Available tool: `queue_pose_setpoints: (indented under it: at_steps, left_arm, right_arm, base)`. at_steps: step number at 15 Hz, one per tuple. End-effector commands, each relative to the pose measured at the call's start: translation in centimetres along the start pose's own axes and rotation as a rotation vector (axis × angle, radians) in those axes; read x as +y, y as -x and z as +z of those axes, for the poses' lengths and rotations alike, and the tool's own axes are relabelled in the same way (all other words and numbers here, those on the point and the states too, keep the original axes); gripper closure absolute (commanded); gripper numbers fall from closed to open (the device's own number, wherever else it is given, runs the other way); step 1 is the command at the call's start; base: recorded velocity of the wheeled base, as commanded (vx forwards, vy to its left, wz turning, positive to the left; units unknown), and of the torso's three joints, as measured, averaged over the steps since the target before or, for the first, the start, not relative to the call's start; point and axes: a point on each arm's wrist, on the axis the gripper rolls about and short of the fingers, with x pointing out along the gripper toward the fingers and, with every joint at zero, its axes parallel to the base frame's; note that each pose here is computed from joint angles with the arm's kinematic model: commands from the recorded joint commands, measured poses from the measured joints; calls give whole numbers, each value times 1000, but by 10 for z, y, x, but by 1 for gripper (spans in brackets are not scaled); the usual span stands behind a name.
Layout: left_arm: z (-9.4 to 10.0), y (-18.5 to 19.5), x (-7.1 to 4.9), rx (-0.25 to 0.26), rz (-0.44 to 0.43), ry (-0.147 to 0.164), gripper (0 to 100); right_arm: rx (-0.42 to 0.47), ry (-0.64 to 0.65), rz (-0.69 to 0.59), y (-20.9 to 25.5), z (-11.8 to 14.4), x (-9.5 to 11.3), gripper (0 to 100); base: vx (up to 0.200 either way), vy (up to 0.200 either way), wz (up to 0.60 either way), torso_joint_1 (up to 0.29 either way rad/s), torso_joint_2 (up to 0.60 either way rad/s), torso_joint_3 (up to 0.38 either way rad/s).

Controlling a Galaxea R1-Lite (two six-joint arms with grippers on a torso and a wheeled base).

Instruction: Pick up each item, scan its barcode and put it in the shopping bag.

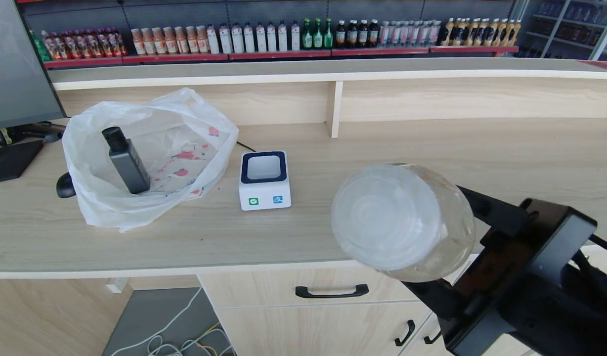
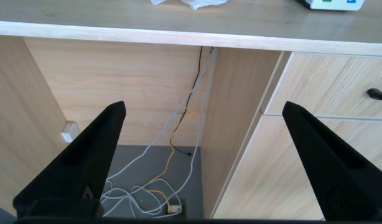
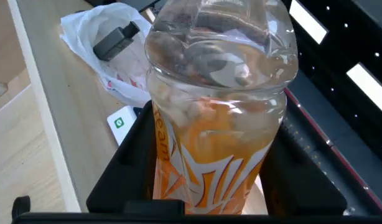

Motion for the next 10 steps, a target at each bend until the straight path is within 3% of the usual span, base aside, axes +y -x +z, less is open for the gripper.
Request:
queue_pose_setpoints:
  at_steps: [1, 4, 5, 10]
  left_arm:
    - [0, 0, 0, 0, 0, 0, 0]
    - [0, 0, 0, 0, 0, 0, 0]
    - [0, 0, 0, 0, 0, 0, 0]
    - [0, 0, 0, 0, 0, 0, 0]
  right_arm:
    - [2, 41, 29, 6, -3, 9, 100]
    - [-54, 146, 29, 6, -4, 12, 100]
    - [-118, 232, 22, 2, 1, 12, 100]
    - [-184, 375, 70, 2, -2, 22, 100]
  base:
    - [0, 0, 0, 0, 0, 0]
    - [0, 0, 0, 0, 0, 0]
    - [0, 0, 0, 0, 0, 0]
    - [0, 0, 0, 0, 0, 0]
